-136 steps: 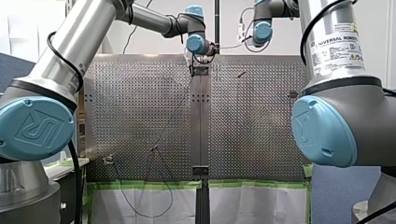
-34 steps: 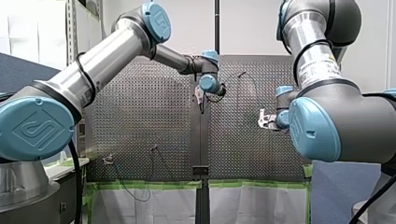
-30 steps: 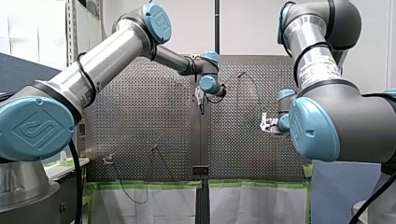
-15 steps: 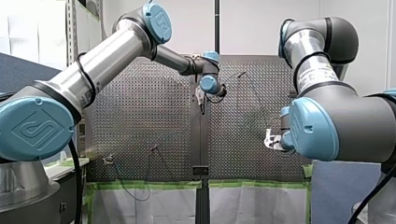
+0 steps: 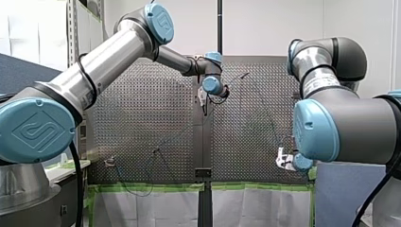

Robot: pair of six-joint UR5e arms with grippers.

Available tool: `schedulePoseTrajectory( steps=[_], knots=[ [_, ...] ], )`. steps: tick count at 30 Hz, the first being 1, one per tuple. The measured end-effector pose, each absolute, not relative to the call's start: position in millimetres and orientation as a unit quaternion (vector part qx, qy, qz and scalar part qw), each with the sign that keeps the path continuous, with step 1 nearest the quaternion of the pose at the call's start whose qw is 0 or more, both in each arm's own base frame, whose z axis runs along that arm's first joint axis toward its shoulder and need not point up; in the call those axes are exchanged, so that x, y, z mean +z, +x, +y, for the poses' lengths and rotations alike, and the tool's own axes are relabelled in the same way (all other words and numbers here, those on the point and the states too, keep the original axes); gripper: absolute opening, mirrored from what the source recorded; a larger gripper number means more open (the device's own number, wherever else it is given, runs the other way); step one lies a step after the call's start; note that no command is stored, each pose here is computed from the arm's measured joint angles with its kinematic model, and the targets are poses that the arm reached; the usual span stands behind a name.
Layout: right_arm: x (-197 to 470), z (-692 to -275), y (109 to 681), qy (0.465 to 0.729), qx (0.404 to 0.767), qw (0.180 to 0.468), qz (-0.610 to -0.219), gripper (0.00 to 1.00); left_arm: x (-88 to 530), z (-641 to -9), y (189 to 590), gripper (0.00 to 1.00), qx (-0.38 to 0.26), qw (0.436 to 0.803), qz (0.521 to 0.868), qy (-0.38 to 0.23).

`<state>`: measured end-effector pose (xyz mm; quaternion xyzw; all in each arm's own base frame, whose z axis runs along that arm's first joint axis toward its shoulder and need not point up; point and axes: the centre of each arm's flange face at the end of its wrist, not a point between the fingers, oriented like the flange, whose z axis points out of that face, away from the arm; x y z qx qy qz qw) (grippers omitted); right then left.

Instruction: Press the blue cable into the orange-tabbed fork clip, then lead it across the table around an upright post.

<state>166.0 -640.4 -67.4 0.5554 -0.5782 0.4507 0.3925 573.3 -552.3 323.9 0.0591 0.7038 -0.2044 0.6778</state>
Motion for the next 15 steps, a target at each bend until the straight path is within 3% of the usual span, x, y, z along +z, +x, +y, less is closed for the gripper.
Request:
schedulePoseTrajectory(
  steps=[15],
  knots=[
    [-103,-642,151,0.548,0.464,0.389,-0.577,0.0,327,-553,574,0.99,-0.204,0.679,0.703,0.058]
  ],
)
